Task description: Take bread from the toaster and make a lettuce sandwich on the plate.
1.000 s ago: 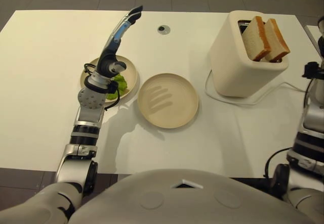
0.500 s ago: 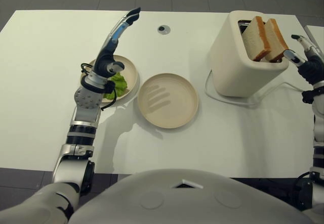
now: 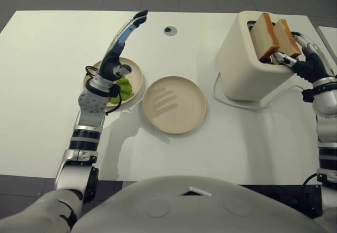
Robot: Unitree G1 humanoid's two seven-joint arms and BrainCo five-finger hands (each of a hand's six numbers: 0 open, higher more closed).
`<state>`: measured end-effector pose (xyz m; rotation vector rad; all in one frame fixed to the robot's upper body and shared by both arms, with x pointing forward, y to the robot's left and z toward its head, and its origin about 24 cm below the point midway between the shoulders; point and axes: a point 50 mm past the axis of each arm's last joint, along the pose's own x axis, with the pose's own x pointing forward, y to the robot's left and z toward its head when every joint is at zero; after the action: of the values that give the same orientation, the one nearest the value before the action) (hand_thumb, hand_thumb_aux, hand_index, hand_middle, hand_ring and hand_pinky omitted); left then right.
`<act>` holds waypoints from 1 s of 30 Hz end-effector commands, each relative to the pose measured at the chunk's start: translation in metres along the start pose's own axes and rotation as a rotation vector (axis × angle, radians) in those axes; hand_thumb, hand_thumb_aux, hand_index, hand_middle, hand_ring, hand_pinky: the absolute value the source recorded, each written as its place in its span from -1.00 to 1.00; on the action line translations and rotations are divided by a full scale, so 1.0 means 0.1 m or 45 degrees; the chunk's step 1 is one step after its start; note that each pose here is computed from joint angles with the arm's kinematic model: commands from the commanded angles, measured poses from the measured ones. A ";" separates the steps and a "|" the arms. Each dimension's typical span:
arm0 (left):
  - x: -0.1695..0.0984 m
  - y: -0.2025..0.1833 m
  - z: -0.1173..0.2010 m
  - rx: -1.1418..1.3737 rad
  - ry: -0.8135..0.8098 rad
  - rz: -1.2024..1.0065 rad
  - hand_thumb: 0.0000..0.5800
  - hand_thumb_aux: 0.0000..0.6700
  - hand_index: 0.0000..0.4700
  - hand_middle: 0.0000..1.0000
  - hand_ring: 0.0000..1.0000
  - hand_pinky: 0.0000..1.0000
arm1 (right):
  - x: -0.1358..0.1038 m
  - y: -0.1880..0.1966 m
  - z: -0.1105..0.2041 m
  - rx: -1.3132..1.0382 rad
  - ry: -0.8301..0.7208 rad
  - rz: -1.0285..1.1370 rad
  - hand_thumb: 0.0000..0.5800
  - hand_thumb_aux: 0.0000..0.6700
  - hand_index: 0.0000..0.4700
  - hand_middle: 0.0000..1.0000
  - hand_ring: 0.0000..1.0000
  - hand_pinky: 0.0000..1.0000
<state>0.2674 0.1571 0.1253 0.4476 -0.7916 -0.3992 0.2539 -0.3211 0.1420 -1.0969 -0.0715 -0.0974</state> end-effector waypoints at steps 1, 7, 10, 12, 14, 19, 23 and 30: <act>0.03 0.00 -0.02 0.012 0.000 -0.011 -1.00 -1.00 -1.00 -1.00 -1.00 -1.00 | 0.04 -0.16 0.06 0.070 -0.065 -0.137 1.00 1.00 1.00 1.00 1.00 1.00; 0.02 0.05 -0.02 0.062 0.002 -0.006 -1.00 -1.00 -1.00 -1.00 -1.00 -1.00 | 0.06 -0.38 0.32 0.186 -0.264 -0.375 1.00 1.00 1.00 1.00 1.00 1.00; -0.01 0.15 -0.06 0.243 0.052 -0.026 -1.00 -1.00 -1.00 -1.00 -1.00 -1.00 | 0.04 -0.51 0.53 0.234 -0.427 -0.553 1.00 1.00 1.00 1.00 1.00 1.00; -0.05 0.26 -0.08 0.499 0.110 -0.082 -1.00 -1.00 -1.00 -1.00 -1.00 -1.00 | 0.01 -0.59 0.67 0.270 -0.533 -0.682 1.00 1.00 1.00 1.00 1.00 1.00; -0.12 0.37 -0.19 0.807 0.222 -0.196 -1.00 -1.00 -1.00 -1.00 -1.00 -1.00 | -0.05 -0.66 0.78 0.302 -0.635 -0.780 1.00 1.00 1.00 1.00 1.00 1.00; -0.60 0.62 -0.66 1.210 0.663 -0.533 -1.00 -1.00 -1.00 -1.00 -1.00 -1.00 | -0.11 -0.55 1.07 0.630 -0.873 -0.680 1.00 1.00 1.00 1.00 1.00 1.00; -0.93 0.68 -0.86 1.264 0.941 -0.746 -1.00 -1.00 -1.00 -1.00 -1.00 -1.00 | -0.03 0.03 1.27 0.903 -0.902 -0.107 1.00 1.00 1.00 1.00 1.00 1.00; -1.07 0.54 -0.97 1.173 1.016 -0.863 -1.00 -1.00 -1.00 -1.00 -1.00 -1.00 | -0.22 1.17 1.22 0.763 -0.685 0.778 1.00 1.00 1.00 1.00 1.00 1.00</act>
<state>0.2844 0.2783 0.0392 1.6434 0.0029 -0.3571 0.2496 -0.1657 0.1150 -0.4456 -0.3323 0.6374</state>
